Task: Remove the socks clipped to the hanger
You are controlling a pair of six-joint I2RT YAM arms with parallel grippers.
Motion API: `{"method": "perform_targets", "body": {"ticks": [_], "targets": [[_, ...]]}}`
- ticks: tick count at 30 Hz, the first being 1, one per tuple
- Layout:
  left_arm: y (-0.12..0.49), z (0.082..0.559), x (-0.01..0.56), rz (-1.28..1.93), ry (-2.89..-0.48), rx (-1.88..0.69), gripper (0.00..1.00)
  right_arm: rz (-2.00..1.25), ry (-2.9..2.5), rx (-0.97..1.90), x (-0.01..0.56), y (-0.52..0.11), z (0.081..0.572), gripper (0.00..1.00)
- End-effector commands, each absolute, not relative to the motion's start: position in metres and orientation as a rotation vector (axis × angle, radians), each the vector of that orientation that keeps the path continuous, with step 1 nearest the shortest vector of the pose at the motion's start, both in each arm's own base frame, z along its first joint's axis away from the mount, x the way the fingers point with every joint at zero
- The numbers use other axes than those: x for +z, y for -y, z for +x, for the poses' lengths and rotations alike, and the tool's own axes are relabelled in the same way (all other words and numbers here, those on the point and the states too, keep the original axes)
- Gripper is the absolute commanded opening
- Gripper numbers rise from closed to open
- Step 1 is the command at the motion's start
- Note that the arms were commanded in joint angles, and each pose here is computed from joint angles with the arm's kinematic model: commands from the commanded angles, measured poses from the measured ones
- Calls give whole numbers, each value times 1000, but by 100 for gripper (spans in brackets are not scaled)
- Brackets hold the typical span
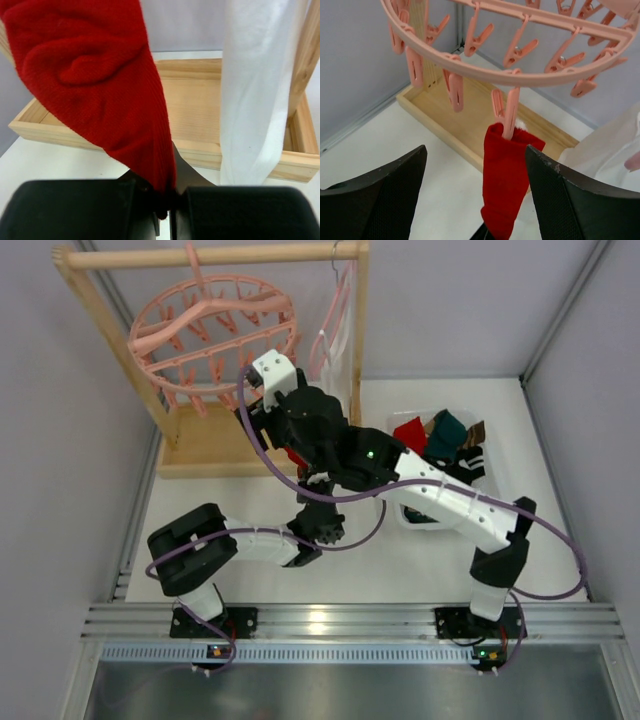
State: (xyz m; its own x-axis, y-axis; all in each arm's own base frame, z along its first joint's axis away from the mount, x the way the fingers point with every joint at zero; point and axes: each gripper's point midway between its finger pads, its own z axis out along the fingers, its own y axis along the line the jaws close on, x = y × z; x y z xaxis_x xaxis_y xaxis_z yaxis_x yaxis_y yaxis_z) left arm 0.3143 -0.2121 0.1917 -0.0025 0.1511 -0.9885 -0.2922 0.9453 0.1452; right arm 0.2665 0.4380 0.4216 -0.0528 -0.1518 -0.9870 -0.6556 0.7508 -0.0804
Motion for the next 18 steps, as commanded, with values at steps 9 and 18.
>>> {"method": "perform_targets", "body": {"ticks": [9,18], "targets": [[240,312,213,-124,-1500,242,0,-582,-1543,127,437,-446,320,62],[258,312,222,-77,-1488,224,0,-548,-1498,-76,431,-441,345,61]]}}
